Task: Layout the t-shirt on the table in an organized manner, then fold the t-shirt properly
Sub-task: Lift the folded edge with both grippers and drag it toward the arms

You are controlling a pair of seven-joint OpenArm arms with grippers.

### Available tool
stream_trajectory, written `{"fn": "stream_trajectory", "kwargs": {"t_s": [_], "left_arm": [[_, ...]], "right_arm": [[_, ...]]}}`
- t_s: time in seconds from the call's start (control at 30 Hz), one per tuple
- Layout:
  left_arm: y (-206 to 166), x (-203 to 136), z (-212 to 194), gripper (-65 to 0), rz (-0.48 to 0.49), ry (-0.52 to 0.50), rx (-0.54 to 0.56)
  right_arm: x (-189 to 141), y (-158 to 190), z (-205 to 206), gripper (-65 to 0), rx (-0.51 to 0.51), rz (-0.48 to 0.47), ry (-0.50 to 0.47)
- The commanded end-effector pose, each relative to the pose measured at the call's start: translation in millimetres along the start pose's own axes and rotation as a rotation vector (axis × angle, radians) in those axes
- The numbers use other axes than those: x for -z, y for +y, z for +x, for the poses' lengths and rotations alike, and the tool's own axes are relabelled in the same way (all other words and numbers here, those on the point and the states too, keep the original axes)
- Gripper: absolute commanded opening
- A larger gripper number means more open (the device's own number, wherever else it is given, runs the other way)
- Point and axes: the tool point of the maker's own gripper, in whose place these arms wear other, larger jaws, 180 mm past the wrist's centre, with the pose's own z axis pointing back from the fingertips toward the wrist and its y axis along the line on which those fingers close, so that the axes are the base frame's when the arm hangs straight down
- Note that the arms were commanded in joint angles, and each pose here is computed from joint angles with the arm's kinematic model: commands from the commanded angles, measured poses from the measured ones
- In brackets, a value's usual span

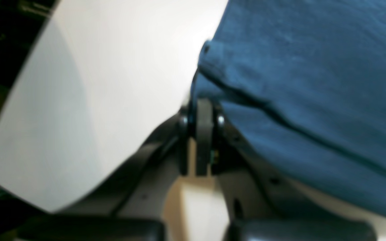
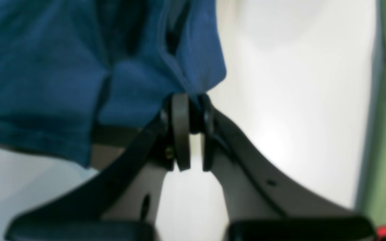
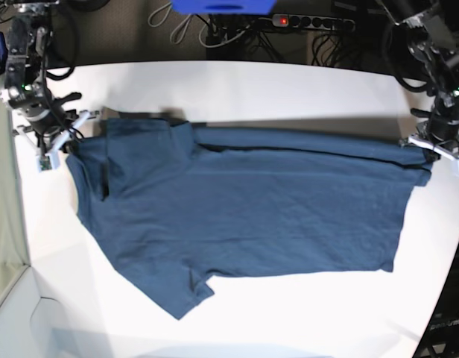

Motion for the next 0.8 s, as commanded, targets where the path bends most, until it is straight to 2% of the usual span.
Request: {"fn": "stream_trajectory", "kwargs": {"t_s": [0.0,0.33,0.6,0.77], "left_arm": [[5,-5,15,-64.9,0.013,-0.050,0.016],[7,-30,8,-64.9,0.025,-0.053,0.085],[-1,-41,12,-64.9,-0.027,-0.077,0.066],[1,-40,24,-64.9,-0.025,-0.099,0.081]], "right_arm": [[-6,-10,12,-65.0,-0.025,-0.025,-0.037],[-31,-23,7,-65.0,-0.037,-0.070,-0.046],[-43,-19,15,-65.0,-0.087,-0.066,-0.069],[-44,-31,23,-65.0,-0.151,-0.082,-0.046]]}}
